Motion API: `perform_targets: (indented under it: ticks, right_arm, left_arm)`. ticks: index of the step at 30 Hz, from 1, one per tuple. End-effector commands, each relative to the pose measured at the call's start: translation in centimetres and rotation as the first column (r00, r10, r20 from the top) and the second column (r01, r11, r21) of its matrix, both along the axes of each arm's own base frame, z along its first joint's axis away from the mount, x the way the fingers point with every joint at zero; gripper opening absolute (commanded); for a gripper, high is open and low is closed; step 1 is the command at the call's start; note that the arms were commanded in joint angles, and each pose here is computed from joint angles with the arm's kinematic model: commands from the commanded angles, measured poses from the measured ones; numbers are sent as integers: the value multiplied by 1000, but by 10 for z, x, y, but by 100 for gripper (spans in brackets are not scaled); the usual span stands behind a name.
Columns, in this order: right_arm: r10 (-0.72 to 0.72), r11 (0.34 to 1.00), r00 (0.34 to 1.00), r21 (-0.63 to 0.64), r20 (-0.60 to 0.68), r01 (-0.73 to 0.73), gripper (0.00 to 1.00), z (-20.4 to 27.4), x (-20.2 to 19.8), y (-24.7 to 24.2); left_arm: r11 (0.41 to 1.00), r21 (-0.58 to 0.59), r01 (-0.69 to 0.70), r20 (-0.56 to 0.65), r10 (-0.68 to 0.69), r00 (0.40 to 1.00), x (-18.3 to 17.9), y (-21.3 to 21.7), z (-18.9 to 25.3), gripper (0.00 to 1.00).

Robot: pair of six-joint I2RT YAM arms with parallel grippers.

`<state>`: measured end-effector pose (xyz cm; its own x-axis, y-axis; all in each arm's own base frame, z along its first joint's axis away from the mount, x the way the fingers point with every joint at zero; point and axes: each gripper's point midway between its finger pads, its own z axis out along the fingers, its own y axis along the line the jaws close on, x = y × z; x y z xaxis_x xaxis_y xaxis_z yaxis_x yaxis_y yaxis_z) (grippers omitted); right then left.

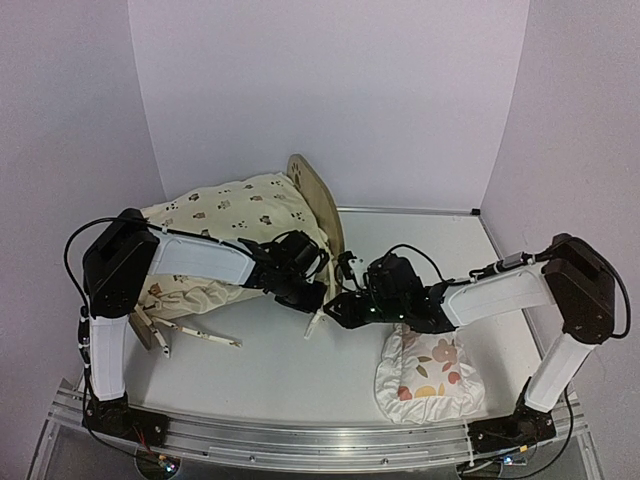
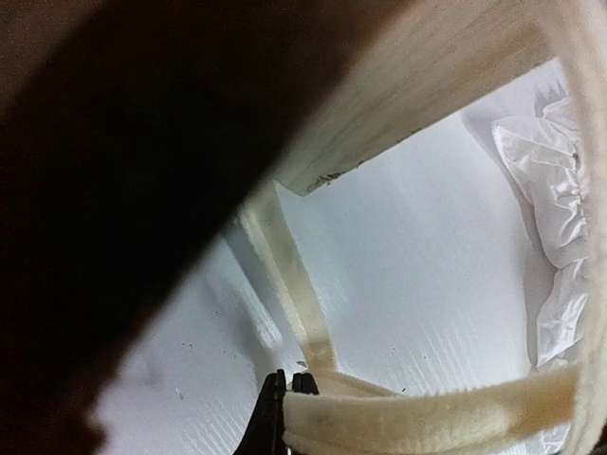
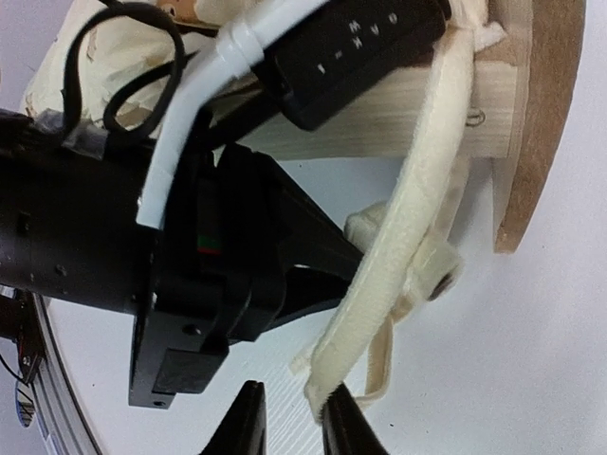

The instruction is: Set up the pet bed

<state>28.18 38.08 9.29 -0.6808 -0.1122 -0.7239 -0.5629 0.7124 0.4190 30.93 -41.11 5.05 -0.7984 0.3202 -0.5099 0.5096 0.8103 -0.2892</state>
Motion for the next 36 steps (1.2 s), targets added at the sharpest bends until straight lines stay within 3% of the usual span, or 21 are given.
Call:
perform_targets:
  ticks: [1, 7, 13, 18, 22, 28, 36]
  right_arm:
    - [46, 999, 999, 16, 0, -46, 34, 17, -6, 8]
    - [81, 996, 997, 28, 10, -81, 53, 39, -24, -7]
    - [-79, 997, 992, 12, 95, 79, 64, 61, -13, -46]
    - [-178, 984, 980, -10, 87, 180, 69, 59, 6, -53]
    - [-208, 978, 975, -17, 72, 210, 66, 52, 23, -45]
    - [-232, 972, 971, -17, 59, 233, 46, 42, 40, -37]
    - [-239, 971, 968, 12, 78, 239, 40, 42, 54, -28]
  left_arm:
    - [998, -3, -68, 37, 68, 997, 16, 10, 1, 0]
    - [998, -9, -60, 48, 60, 997, 18, 8, -2, 0]
    - [999, -32, -36, 41, 37, 998, 15, 3, -2, 0]
    - [999, -40, -28, 44, 29, 999, 15, 2, 0, 0]
    - [999, -45, -24, 46, 26, 999, 14, 1, 0, 0]
    - [999, -52, -13, 48, 16, 999, 12, 2, 3, 0]
    - [999, -52, -6, 54, 9, 999, 11, 3, 2, 0]
